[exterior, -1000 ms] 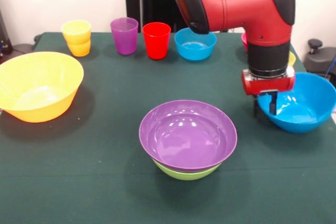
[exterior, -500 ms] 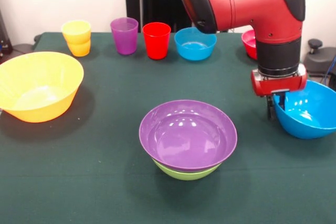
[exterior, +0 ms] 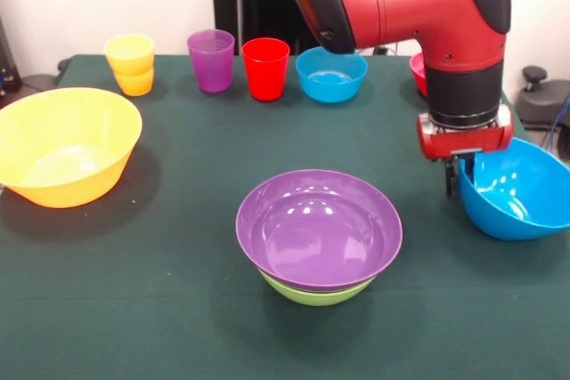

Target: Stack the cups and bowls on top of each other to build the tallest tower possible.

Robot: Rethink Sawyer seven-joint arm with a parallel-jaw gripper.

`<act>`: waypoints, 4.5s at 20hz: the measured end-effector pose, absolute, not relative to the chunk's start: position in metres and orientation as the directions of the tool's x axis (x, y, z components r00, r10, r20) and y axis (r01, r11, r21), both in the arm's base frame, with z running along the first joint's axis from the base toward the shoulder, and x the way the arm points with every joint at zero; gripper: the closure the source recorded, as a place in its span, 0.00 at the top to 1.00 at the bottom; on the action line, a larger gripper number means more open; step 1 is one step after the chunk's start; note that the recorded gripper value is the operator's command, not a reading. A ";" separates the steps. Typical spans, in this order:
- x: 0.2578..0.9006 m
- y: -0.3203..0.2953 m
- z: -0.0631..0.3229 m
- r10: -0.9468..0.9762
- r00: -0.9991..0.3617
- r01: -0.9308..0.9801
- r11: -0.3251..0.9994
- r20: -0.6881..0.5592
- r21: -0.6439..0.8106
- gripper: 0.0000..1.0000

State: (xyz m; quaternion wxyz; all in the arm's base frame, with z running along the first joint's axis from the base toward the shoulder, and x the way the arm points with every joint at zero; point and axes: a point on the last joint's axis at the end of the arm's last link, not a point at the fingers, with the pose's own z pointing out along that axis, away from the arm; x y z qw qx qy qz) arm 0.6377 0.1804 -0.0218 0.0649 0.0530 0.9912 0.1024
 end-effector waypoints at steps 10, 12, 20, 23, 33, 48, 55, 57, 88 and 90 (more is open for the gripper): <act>0.667 0.133 0.052 0.173 -0.985 0.175 0.963 0.026 0.206 0.00; 0.675 0.120 0.065 0.191 -0.981 0.196 0.958 0.043 0.211 0.00; 0.701 0.082 0.096 0.240 -0.970 0.243 0.940 0.041 0.238 0.00; 0.707 0.074 0.100 0.253 -0.967 0.253 0.933 0.034 0.255 0.00; 0.724 0.030 0.138 0.278 -0.956 0.292 0.914 0.091 0.281 0.00; 0.757 -0.046 0.190 0.320 -0.934 0.355 0.880 0.159 0.315 0.00; 0.787 -0.068 0.196 0.346 -0.927 0.375 0.859 0.144 0.350 0.00; 0.791 -0.071 0.193 0.351 -0.926 0.378 0.853 0.142 0.359 0.00; 0.773 -0.080 0.119 0.350 -0.927 0.375 0.840 0.139 0.392 0.00; 0.770 -0.085 0.118 0.354 -0.924 0.381 0.837 0.141 0.393 0.00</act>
